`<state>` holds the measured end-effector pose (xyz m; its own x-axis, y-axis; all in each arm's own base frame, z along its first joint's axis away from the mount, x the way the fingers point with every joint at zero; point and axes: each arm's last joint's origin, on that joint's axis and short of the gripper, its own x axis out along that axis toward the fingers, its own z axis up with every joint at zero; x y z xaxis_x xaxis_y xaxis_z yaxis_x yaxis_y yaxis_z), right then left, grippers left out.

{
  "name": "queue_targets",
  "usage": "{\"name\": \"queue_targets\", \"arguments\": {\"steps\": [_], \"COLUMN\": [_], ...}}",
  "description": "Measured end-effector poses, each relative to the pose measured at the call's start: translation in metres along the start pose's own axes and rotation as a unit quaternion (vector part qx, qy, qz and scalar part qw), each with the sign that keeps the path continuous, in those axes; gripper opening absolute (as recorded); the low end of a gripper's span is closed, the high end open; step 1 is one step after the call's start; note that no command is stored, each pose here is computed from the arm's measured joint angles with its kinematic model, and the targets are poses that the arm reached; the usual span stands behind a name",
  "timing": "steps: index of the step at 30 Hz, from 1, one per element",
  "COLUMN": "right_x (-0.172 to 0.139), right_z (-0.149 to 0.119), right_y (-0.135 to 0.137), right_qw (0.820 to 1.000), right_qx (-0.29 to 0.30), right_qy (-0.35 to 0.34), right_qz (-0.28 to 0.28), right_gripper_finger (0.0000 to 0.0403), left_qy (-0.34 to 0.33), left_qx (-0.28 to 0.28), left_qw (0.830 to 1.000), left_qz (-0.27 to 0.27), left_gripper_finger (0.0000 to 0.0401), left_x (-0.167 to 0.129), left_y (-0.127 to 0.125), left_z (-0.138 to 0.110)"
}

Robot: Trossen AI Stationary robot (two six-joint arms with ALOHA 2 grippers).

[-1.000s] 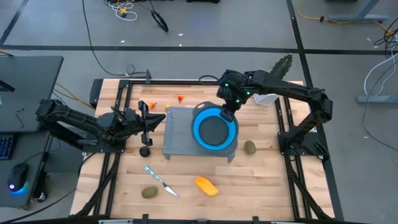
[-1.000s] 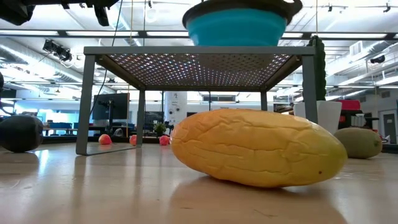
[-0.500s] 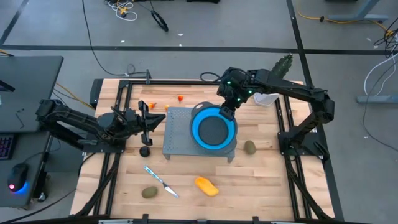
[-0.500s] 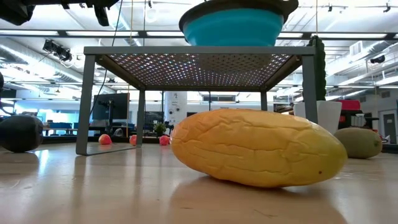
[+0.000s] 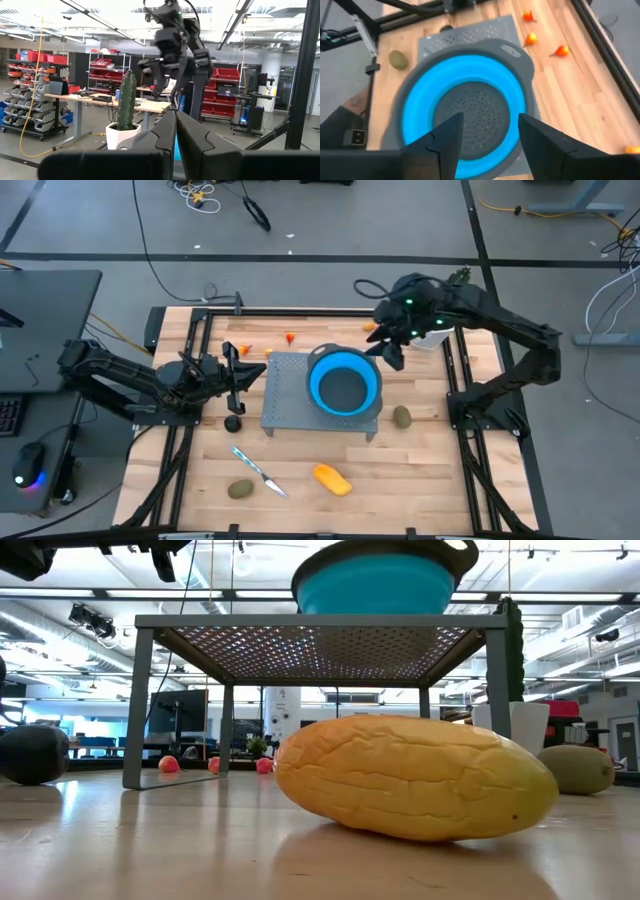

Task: Pick & Place Fruit
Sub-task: Put the brown kiwi into the blue strainer bowl on the shelf

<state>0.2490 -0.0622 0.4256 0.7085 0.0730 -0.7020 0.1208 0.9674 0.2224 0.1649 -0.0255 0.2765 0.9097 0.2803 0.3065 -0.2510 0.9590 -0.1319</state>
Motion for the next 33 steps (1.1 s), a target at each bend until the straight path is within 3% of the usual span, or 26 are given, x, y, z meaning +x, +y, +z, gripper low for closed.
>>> {"name": "queue_targets", "arguments": {"steps": [4,8,14,21,33], "right_x": [-0.014,-0.013,0.007,0.040,0.081], "right_z": [-0.012,-0.032,-0.067,-0.109,-0.169], "right_y": [0.020,0.040,0.060,0.075,0.065], "right_qw": [1.000,0.994,0.976,0.946,0.903], "right_qx": [-0.014,-0.028,-0.017,-0.045,-0.015], "right_qy": [0.018,0.091,0.216,0.320,0.411], "right_qz": [0.021,0.044,-0.014,-0.025,-0.123], "right_gripper_finger": [0.0199,0.0199,0.0199,0.0199,0.0199], "left_qy": [0.001,0.001,0.001,0.002,0.003], "left_qx": [0.000,0.000,-0.001,-0.003,-0.003], "left_qw": [1.000,1.000,1.000,1.000,1.000], "left_qz": [0.000,0.000,0.000,0.000,0.000], "left_gripper_finger": [0.0021,0.0023,0.0022,0.0022,0.0022], "left_x": [0.000,0.000,0.000,0.000,0.000], "left_y": [0.000,0.000,0.000,0.000,0.000], "left_z": [0.000,0.000,0.000,-0.001,-0.001]}}
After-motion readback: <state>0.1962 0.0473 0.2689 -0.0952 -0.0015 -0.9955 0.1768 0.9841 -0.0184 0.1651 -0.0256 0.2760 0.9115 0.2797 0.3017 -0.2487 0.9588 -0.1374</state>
